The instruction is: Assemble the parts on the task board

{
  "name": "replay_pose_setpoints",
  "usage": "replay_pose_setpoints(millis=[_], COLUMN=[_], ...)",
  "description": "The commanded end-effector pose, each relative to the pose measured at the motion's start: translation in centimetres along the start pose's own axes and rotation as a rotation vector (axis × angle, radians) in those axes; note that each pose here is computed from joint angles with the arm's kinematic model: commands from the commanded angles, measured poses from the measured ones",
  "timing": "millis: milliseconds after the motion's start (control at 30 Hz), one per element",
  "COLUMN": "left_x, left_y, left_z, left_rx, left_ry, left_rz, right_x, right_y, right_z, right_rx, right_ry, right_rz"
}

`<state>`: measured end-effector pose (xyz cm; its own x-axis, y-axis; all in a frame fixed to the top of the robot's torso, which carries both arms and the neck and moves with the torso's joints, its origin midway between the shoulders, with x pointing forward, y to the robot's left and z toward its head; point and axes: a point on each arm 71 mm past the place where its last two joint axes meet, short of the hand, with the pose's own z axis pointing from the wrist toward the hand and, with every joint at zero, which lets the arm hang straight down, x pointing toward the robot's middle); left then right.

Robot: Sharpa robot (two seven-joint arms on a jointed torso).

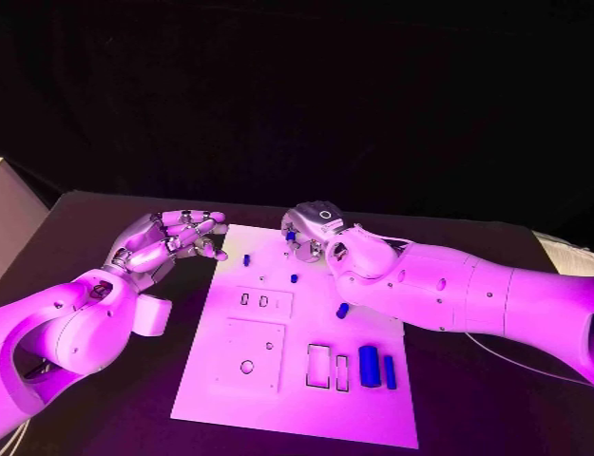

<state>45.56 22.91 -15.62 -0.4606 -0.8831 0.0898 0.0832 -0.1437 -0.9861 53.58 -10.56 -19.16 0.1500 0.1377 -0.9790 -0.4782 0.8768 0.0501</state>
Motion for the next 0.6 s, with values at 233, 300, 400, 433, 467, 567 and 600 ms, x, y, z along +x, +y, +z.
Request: replay_pose_setpoints(millis=[233,300,400,433,467,567,600], left_x=[0.06,0.04,0.03,0.03,0.03,0.01,0.01], left_y=[-0.07,-0.06,-0.06,-0.06,-0.06,-0.06,-0.05], left_z=[0.02,0.02,0.02,0.02,0.02,0.01,0.02], left_rx=[0.006,0.006,0.005,0.005,0.005,0.005,0.004], left_ry=[0.016,0.016,0.016,0.016,0.016,0.016,0.016], left_rz=[-0.003,-0.003,-0.003,-0.003,-0.003,-0.003,-0.002], right_x=[0.66,0.67,0.69,0.7,0.7,0.71,0.71], right_y=[-0.25,-0.28,-0.36,-0.38,-0.39,-0.37,-0.36], right_z=[-0.72,-0.77,-0.82,-0.83,-0.84,-0.86,-0.86], right_rx=[0.007,0.007,0.009,0.009,0.009,0.008,0.007], right_ry=[0.029,0.029,0.029,0.03,0.03,0.031,0.032], right_rz=[-0.01,-0.011,-0.012,-0.012,-0.012,-0.012,-0.012])
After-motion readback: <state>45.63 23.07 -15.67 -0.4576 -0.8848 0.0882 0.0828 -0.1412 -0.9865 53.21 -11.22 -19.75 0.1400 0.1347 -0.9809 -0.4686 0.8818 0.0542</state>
